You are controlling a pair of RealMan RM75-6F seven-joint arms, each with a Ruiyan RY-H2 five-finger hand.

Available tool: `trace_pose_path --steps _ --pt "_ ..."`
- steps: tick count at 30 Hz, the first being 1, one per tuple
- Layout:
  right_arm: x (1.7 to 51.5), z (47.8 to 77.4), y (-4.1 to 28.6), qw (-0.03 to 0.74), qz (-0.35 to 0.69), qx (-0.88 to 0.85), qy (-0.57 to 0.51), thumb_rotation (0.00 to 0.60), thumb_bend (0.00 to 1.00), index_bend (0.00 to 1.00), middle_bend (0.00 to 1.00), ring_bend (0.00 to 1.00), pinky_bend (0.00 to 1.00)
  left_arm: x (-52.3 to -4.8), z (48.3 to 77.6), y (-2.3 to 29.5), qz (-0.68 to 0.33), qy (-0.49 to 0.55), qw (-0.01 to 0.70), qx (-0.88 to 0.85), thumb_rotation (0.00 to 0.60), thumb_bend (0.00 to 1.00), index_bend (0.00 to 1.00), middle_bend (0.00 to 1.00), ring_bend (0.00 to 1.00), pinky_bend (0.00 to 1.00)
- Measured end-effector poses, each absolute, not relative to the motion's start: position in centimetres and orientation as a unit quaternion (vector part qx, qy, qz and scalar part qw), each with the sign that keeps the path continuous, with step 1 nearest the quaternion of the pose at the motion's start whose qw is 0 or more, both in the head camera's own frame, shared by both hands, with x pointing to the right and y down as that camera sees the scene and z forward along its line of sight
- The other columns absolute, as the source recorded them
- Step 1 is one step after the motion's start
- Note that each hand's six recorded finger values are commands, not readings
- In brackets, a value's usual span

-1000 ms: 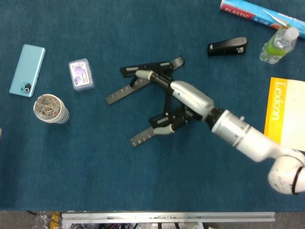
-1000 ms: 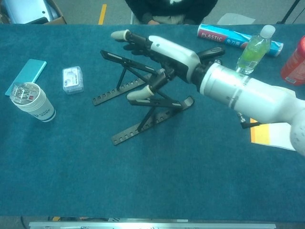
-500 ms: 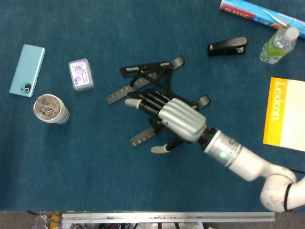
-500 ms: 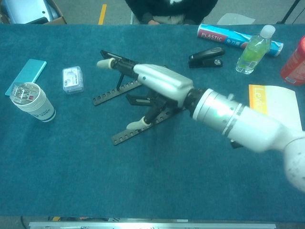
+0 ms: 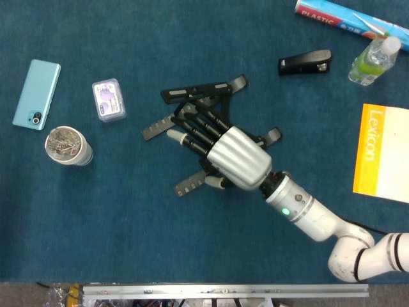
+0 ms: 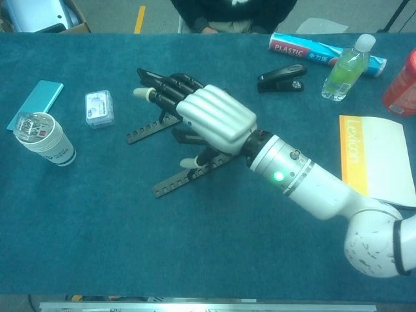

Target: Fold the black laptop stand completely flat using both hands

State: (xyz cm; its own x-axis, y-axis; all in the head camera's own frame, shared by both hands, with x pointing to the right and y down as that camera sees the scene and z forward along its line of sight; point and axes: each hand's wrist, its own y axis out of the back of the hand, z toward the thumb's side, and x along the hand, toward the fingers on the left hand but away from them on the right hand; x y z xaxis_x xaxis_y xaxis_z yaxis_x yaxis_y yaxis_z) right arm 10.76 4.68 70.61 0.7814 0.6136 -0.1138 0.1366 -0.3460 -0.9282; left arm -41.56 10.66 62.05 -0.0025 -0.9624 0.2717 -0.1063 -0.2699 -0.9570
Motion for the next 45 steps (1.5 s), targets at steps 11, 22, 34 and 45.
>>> trace_pose_path --steps 11,22,34,45 --pt "11.9 70.0 2.2 0.566 0.226 -0.739 -0.287 0.6 0.01 0.0 0.0 0.0 0.0 -41.5 62.0 10.5 -0.54 0.454 0.397 -0.587 0.6 0.25 0.0 0.0 0.0 0.0" --pt "16.4 68.0 0.4 0.594 0.247 -0.693 -0.326 0.6 0.01 0.0 0.0 0.0 0.0 -40.9 62.1 10.3 -0.539 0.444 0.4 -0.594 0.6 0.25 0.0 0.0 0.0 0.0" --pt "22.2 66.6 -0.5 0.588 0.291 -0.659 -0.369 0.6 0.01 0.0 0.0 0.0 0.0 -40.2 62.3 10.1 -0.535 0.436 0.404 -0.6 0.6 0.25 0.0 0.0 0.0 0.0" --pt "24.7 66.7 -0.8 0.575 0.315 -0.652 -0.382 0.6 0.01 0.0 0.0 0.0 0.0 -39.9 62.1 10.2 -0.532 0.436 0.408 -0.6 0.6 0.25 0.0 0.0 0.0 0.0"
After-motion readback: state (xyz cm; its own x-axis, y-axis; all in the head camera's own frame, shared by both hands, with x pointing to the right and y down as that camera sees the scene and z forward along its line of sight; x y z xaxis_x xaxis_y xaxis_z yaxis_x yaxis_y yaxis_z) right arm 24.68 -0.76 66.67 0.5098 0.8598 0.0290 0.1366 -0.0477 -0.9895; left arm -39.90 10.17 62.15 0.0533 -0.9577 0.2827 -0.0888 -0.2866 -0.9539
